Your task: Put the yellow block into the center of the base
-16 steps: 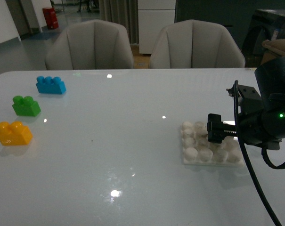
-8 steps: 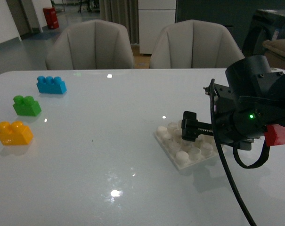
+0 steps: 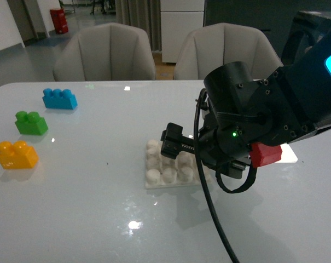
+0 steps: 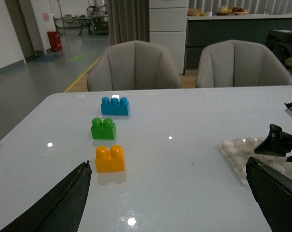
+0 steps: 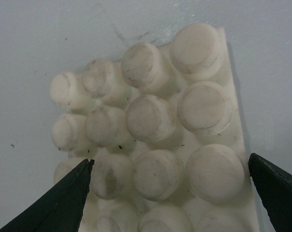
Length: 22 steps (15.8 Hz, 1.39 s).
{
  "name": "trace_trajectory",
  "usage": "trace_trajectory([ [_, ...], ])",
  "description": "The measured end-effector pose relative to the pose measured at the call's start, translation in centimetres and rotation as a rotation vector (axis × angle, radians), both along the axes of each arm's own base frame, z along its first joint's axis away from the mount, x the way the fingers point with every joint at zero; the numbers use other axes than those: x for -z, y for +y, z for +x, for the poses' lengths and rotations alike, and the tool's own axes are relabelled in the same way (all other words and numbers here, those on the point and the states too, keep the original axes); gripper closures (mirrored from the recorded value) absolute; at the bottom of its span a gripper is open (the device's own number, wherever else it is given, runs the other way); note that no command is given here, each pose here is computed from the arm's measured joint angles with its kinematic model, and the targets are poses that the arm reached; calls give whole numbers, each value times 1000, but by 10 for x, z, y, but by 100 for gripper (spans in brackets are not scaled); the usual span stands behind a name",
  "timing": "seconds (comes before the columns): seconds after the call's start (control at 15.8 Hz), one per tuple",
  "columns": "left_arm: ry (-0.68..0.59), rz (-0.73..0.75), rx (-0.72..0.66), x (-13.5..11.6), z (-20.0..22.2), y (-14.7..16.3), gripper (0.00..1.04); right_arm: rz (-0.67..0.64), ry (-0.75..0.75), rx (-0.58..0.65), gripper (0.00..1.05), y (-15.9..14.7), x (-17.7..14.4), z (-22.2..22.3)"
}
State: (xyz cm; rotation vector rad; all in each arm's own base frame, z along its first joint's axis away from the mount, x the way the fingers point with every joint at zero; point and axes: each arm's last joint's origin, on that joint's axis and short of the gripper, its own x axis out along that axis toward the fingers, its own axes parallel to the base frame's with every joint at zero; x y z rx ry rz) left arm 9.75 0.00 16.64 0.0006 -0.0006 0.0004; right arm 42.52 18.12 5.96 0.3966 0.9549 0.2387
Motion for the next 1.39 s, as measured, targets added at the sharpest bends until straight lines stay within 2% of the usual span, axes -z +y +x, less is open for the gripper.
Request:
trace_trajectory([
  [0.19,0,0,0,0,0,0,7,20,16,-4,6,8,-1,-4],
  [0.63,0,0,0,0,0,0,7,17,21,15,6,0,-4,-3],
  [0.76,0,0,0,0,0,0,7,4,24,45,6,-13,-7,-2],
  [0.89,0,0,0,0,0,0,7,-22,7,99,6,-40,-16,-1],
  [1.01,0,0,0,0,0,0,7,-8,-70,135,6,-62,-46,-1],
  [1.14,0,0,0,0,0,0,7,-3,-249,150,6,-77,-96,-10],
  [1.27,0,0,0,0,0,0,7,-24,-449,158,6,-90,-145,-34],
  [1.39,0,0,0,0,0,0,7,-48,-615,181,6,-108,-179,-73],
])
